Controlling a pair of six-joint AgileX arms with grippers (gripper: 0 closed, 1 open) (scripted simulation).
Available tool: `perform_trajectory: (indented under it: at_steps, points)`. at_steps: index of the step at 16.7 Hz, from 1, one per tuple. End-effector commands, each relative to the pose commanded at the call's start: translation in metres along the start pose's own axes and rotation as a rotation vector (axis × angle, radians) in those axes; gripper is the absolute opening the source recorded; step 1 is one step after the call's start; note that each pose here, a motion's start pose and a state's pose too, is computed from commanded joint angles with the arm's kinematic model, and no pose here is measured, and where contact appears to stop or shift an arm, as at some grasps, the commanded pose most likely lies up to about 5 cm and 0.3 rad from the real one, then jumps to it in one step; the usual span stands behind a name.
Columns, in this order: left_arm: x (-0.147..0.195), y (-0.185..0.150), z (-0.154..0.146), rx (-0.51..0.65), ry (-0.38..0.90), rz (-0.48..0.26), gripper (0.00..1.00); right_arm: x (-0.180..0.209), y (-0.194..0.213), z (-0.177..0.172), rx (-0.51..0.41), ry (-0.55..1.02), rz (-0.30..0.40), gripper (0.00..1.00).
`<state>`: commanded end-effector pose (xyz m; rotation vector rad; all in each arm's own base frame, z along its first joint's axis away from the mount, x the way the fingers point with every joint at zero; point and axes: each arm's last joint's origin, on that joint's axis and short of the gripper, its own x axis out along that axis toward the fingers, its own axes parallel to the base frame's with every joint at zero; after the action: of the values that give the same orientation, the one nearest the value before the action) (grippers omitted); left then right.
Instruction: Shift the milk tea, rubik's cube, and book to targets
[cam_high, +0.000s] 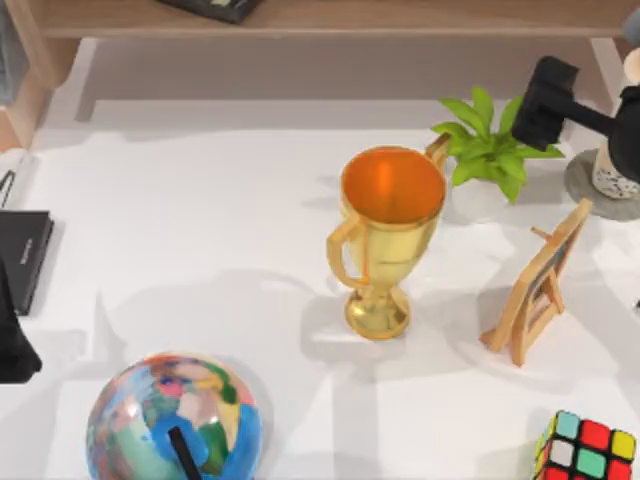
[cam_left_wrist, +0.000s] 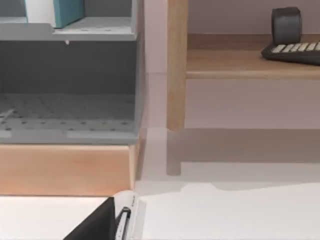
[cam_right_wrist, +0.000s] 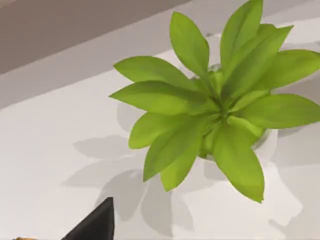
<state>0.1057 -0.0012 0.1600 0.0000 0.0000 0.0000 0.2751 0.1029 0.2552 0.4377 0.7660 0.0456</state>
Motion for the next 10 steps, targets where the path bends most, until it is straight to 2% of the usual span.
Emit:
perform_trajectory:
  at_steps: [2,5,8,10]
  points:
    - [0.0,0.0,0.0,0.0,0.0,0.0,1.0,-0.002,-0.003,-0.028,0.016,0.205,-0.12,1.0]
    - [0.0,0.0,0.0,0.0,0.0,0.0,1.0,-0.011,0.003,-0.066,0.027,0.463,-0.252,1.0]
    - [0.0,0.0,0.0,0.0,0.0,0.0,1.0,-0.022,-0.001,-0.096,0.055,0.629,-0.397,1.0]
    - [0.0,0.0,0.0,0.0,0.0,0.0,1.0,-0.031,-0.006,-0.108,0.067,0.689,-0.468,1.0]
